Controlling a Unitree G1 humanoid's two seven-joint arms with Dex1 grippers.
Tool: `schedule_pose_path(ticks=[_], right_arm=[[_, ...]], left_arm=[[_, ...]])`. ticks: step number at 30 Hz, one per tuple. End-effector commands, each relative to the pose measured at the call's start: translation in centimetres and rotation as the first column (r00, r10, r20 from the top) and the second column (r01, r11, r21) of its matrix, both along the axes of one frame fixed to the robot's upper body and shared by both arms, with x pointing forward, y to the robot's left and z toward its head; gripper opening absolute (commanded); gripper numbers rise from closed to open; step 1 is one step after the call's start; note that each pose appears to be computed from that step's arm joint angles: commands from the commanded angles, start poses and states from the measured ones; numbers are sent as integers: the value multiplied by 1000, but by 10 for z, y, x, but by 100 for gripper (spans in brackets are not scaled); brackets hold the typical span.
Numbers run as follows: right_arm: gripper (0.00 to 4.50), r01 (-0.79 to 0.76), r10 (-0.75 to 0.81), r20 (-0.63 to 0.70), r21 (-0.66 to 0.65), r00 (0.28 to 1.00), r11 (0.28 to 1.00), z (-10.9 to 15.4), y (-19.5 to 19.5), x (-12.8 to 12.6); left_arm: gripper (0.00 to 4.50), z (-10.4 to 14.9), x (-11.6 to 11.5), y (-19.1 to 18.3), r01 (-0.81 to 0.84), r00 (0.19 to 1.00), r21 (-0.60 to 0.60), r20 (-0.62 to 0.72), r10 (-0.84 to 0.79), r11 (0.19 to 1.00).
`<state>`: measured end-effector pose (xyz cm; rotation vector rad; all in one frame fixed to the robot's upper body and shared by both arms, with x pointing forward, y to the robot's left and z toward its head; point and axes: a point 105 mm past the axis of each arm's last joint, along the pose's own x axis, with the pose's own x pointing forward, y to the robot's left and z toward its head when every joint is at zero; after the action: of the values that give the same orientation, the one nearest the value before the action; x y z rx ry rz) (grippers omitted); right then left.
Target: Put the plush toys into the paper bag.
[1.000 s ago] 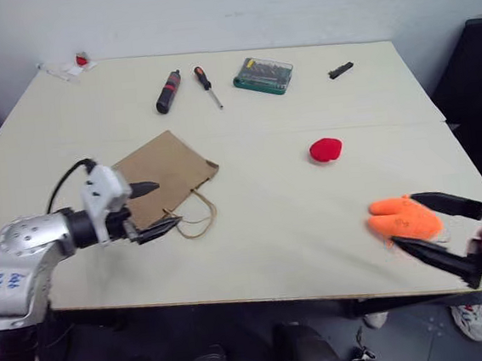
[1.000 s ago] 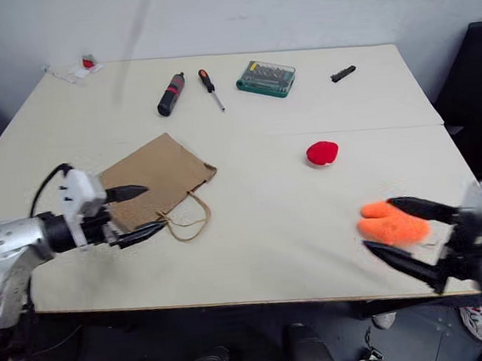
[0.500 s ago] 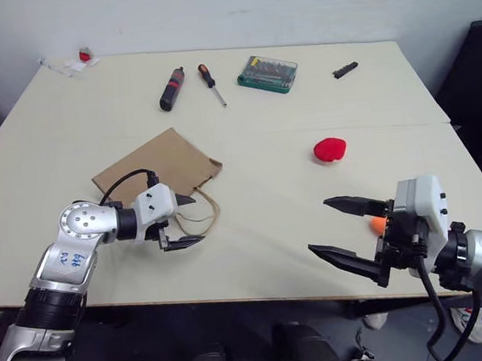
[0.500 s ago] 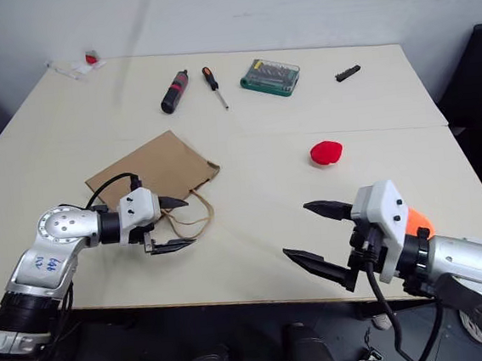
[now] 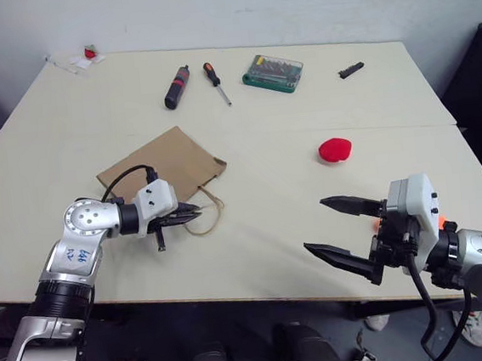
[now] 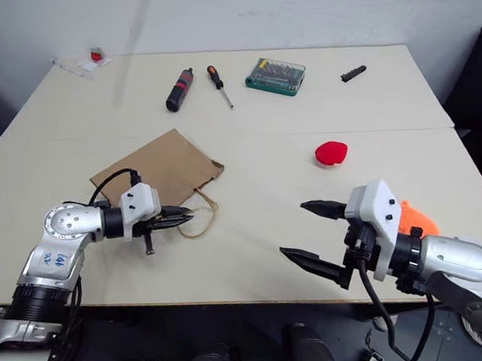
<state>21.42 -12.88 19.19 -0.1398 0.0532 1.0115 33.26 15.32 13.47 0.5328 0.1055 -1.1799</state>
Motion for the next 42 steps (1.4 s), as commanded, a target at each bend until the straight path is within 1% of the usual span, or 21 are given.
schedule_pose_path(ticks=[1,3,5,7,9,11,17,18,19,24,29,32,35,37,39,40,42], right_arm=[[450,24,-24,20,-2,1000,1000,1,-3,0],[450,56,-55,39,-19,998,998,-1,-7,3],[450,85,-84,39,-23,996,996,-3,-10,7],[410,97,-97,44,-7,994,995,-2,-12,9],[353,94,-95,52,9,994,996,0,-10,11],[281,91,-92,58,12,994,996,0,-6,15],[62,52,-51,61,-11,997,999,-9,16,37],[28,44,-44,55,-11,998,999,-11,20,42],[4,39,-39,51,-12,998,999,-13,24,47],[4,8,-7,25,-53,1000,999,-32,42,76],[4,-36,36,2,-84,999,996,-48,58,100],[4,-95,94,-18,-109,995,989,-57,73,106],[4,-147,143,-39,-163,989,976,-72,88,110],[4,-137,127,-59,-215,990,967,-85,92,117],[4,-127,115,-64,-245,991,961,-93,93,120],[4,-124,107,-73,-290,992,949,-102,92,120],[4,-131,106,-91,-346,990,929,-114,89,118]], left_arm=[[5,22,1,-5,24,1000,-99,-2,-24,995],[5,29,-5,-11,76,996,-136,-29,-80,988],[5,42,-10,-20,130,989,-192,-48,-142,973],[0,61,-11,-31,162,980,-288,-63,-187,944],[0,78,-13,-44,204,965,-368,-79,-249,907],[0,88,-17,-57,251,947,-406,-86,-310,879],[0,95,-20,-89,350,911,-410,-60,-408,842],[0,95,-21,-91,360,906,-409,-60,-418,839],[0,95,-21,-93,369,903,-405,-57,-426,837],[0,98,-24,-97,403,890,-392,-44,-454,827],[0,101,-28,-89,397,894,-386,-41,-446,833],[0,100,-30,-82,374,906,-380,-44,-420,846],[0,98,-29,-75,341,922,-378,-44,-385,861],[0,99,-28,-70,315,934,-384,-39,-356,868],[0,99,-29,-67,301,939,-388,-36,-341,871],[0,107,-25,-57,248,957,-425,-30,-287,871],[0,126,-16,-30,115,987,-530,-31,-155,840]])
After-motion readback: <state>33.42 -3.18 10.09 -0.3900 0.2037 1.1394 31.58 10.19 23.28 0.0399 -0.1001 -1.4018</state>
